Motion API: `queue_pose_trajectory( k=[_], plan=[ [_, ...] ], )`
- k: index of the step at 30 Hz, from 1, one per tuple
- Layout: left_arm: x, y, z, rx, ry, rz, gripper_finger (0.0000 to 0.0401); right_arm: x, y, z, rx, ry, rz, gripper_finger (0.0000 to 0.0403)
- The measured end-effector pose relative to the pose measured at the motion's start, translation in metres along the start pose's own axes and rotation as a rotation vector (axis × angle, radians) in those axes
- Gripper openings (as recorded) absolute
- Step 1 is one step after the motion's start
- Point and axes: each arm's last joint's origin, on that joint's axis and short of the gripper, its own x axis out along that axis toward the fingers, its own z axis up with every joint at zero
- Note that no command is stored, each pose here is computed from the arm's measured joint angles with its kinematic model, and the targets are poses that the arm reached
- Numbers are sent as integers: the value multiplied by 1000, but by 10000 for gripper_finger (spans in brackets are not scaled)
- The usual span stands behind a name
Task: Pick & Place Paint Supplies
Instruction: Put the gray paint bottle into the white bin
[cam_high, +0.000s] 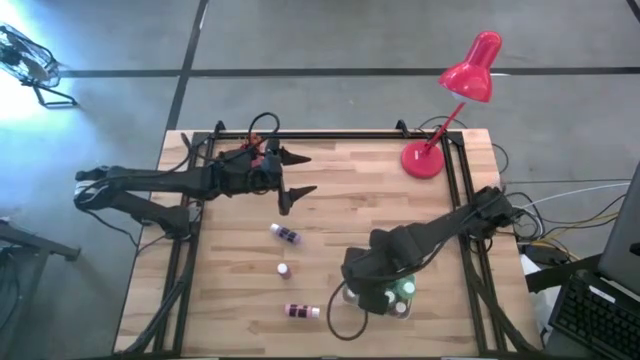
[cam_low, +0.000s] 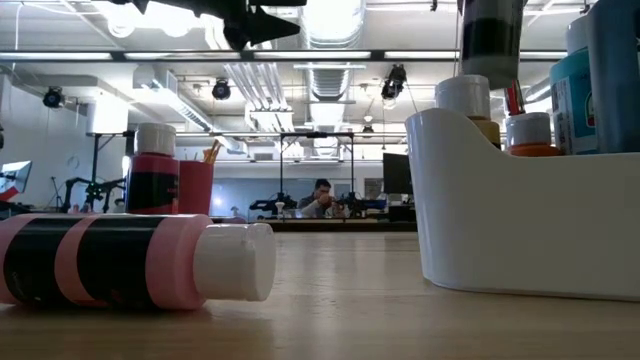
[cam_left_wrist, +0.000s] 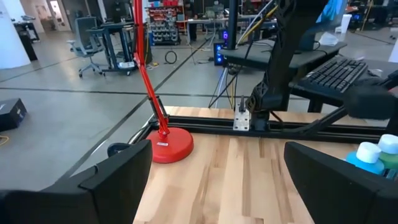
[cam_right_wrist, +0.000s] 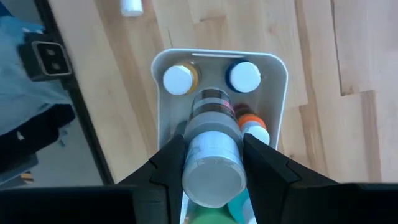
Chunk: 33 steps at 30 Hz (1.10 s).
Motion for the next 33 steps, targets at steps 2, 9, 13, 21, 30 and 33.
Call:
queue_pose_trajectory(
  k=[2, 9, 13, 21, 30, 33],
  plan=[
    [-1, 0, 1, 0, -5, 0, 369, 7, 2, 1, -2, 17, -14, 121],
    [-1, 0, 1, 0, -3, 0, 369, 26, 5, 3, -4, 59, -47, 121],
    [-1, 0, 0, 1, 4, -1, 369, 36, 3, 1, 4, 83, -68, 121],
    [-1, 0, 0, 1, 4, -1, 369, 57, 3, 1, 4, 73, -56, 121],
    [-1, 0, 0, 1, 4, -1, 369, 81, -3, -2, 3, 95, -58, 121],
    [-1, 0, 0, 1, 4, -1, 369, 86, -7, -1, -6, 94, -58, 121]
  ],
)
